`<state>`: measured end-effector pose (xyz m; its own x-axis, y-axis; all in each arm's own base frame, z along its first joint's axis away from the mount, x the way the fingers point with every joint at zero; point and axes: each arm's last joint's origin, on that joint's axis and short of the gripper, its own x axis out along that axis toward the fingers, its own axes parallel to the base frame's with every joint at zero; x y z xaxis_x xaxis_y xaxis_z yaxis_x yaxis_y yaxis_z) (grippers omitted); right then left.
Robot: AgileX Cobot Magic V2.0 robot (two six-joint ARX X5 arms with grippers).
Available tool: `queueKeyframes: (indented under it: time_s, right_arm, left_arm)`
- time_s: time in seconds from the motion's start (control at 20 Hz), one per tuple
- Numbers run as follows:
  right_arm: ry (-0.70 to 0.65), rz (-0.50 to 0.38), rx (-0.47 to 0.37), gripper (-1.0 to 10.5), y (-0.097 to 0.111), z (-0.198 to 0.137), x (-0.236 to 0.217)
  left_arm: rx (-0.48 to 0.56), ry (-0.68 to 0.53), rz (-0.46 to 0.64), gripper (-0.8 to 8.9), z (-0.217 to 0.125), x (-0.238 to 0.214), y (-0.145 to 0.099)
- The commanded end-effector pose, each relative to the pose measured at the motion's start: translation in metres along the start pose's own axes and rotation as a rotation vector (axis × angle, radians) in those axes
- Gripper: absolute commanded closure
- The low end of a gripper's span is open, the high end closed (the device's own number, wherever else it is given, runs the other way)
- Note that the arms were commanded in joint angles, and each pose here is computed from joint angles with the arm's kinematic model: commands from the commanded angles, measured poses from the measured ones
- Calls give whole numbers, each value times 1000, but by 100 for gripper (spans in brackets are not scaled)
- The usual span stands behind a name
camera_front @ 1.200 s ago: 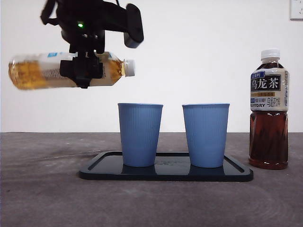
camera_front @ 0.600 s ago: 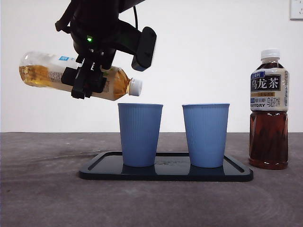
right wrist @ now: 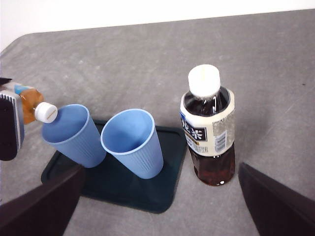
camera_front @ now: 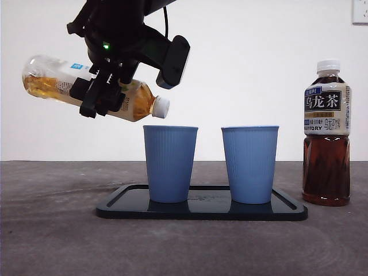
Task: Pour the drink into the cup
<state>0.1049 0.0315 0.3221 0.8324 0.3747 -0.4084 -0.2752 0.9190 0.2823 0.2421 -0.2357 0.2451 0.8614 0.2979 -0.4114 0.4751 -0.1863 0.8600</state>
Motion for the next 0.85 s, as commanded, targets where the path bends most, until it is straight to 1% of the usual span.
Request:
queueKeyframes:
  time_s: [0.05,0.2,0.3,0.35,0.55,0.6,0.65,0.75,0.85]
  right_arm:
    - [-11,6,4,447,2,3,-2]
    - [-12,4,4,447,2,3,-2]
    - [-12,4,3,447,2,3,-2]
    - [-11,4,3,447,2,3,-2]
    - [0,4,5,447,1,2,-2]
    - [6,2,6,447,1,2,-2]
    - [9,2,6,447,1,1,-2]
    - [12,1,-2,447,1,1,-2]
    - [12,2,-21,447,1,1,-2]
  left_arm:
    - [-39,1,38,632,6,-5,7]
    - [-122,-2,40,632,5,-6,8]
    - [-211,-10,44,632,2,-9,11]
    - [-274,-26,44,632,-1,-12,14]
    - [-613,-139,27,632,-26,-32,32]
    - [-704,-168,8,632,-35,-37,37]
    - [-785,-190,-19,632,-44,-41,39]
    - [-977,-205,-84,633,-64,-46,43]
    - [-1120,-234,-185,634,-84,-43,44]
